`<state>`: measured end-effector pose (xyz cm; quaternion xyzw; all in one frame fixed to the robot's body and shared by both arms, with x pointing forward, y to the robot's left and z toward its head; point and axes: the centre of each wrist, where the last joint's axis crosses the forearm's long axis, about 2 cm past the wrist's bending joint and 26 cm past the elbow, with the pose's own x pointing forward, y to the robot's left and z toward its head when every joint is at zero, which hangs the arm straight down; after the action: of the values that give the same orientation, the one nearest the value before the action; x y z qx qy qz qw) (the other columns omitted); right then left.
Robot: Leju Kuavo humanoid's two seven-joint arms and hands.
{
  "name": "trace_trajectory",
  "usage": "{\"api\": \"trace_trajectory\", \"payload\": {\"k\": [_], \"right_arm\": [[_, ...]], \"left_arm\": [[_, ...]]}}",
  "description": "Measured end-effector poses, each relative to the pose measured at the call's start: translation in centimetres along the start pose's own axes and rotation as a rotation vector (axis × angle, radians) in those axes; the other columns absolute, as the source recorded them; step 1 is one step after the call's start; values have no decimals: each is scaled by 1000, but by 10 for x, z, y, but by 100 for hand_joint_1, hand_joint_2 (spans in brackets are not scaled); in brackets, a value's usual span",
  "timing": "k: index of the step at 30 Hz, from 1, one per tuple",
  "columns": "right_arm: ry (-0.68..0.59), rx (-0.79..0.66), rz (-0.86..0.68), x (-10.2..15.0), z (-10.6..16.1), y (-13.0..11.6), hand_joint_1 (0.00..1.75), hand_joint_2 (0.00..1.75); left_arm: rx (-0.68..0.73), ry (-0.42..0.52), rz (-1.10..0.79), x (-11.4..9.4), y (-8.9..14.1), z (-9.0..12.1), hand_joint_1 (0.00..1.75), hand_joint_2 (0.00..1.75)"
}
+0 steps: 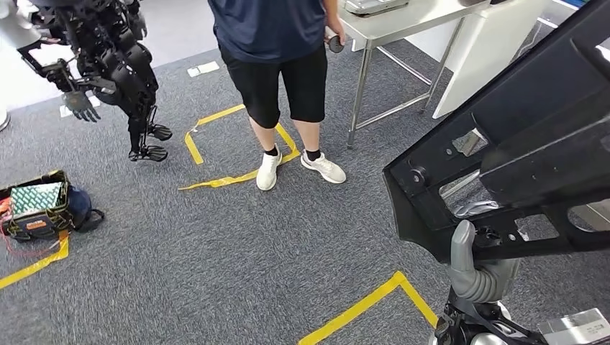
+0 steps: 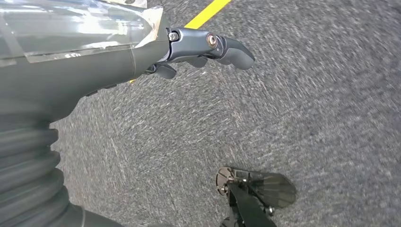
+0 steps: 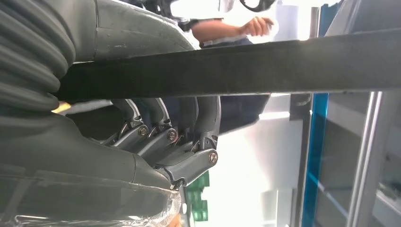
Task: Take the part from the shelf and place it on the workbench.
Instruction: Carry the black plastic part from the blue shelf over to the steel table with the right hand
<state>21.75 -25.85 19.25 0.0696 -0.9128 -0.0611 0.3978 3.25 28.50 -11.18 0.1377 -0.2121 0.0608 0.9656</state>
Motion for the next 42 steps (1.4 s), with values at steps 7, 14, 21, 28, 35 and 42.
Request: {"api": "trace_trajectory", "payload": {"k": [7, 14, 21, 28, 35, 42], "right_arm": [[-4, 0, -1, 0, -1, 0, 175, 175], [-2, -1, -4, -1, -1, 0, 175, 175], [-7, 7, -5, -1, -2, -1, 175, 175], [0, 10, -3, -3, -2, -3, 175, 175], [-3, 12, -1, -3, -2, -3, 175, 175], [-1, 8, -2, -3, -1, -3, 175, 175]], "left_arm": [[-12, -15, 0, 1, 0, -1, 0, 175], [-12, -16, 0, -1, 2, 0, 0, 175], [4, -17, 1, 0, -1, 0, 0, 175], [3, -17, 2, 0, -3, 1, 0, 175], [3, -22, 4, 3, -4, 0, 0, 175], [-17, -17, 3, -1, -1, 1, 0, 175]]}}
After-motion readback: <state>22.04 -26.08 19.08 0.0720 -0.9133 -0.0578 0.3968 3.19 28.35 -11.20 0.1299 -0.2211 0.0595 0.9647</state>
